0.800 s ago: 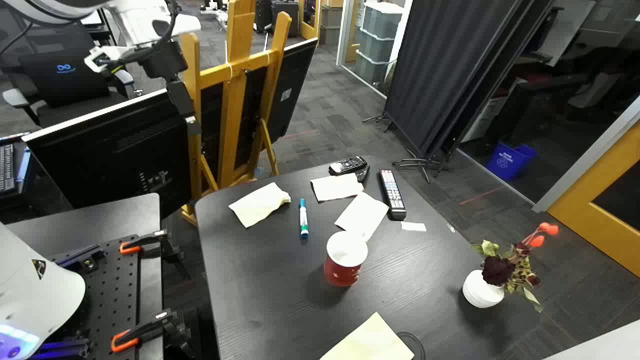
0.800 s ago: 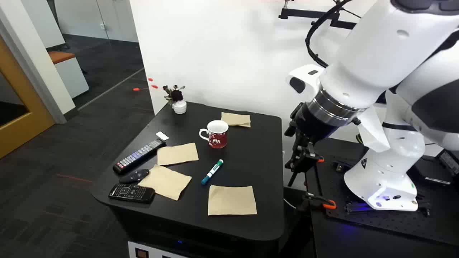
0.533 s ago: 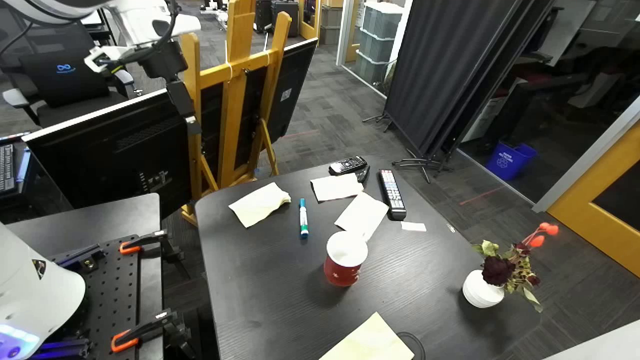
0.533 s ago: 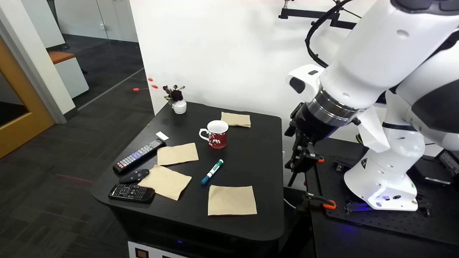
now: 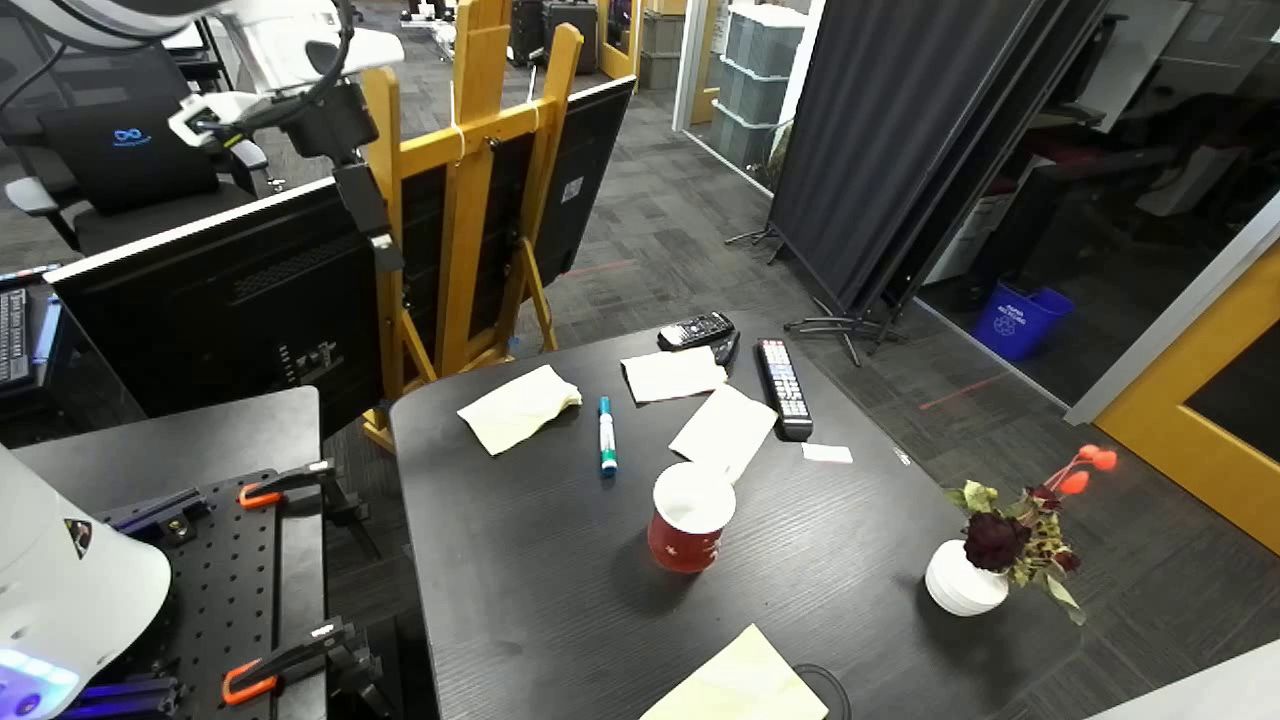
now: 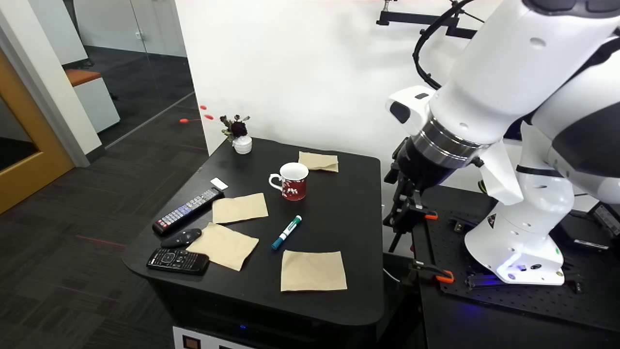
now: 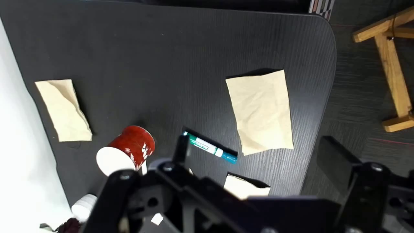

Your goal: Pick up the marker and place it in the cup

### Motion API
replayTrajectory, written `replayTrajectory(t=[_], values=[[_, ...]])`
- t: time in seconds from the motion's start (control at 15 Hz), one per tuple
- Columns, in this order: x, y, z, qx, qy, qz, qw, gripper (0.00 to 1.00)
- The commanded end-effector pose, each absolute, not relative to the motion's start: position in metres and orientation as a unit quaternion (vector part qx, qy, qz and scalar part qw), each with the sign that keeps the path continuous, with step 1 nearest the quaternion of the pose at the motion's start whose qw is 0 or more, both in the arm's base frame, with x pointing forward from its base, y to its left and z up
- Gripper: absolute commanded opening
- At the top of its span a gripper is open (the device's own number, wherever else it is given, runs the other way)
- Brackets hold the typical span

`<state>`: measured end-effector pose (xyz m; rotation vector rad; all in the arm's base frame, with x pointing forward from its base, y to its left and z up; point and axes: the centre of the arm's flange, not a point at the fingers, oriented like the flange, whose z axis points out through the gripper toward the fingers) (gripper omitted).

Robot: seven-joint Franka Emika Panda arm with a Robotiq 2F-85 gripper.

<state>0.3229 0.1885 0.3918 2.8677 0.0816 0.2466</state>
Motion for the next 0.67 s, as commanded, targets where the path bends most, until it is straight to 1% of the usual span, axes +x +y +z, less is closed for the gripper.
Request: replayTrajectory(t=[0.0, 0.6], values=[[0.339, 0.173, 0.389, 0.987, -0.025, 0.090, 0.128, 1.00], [0.396, 0.123, 0.365, 0.968, -0.210, 0.099, 0.096, 1.00]])
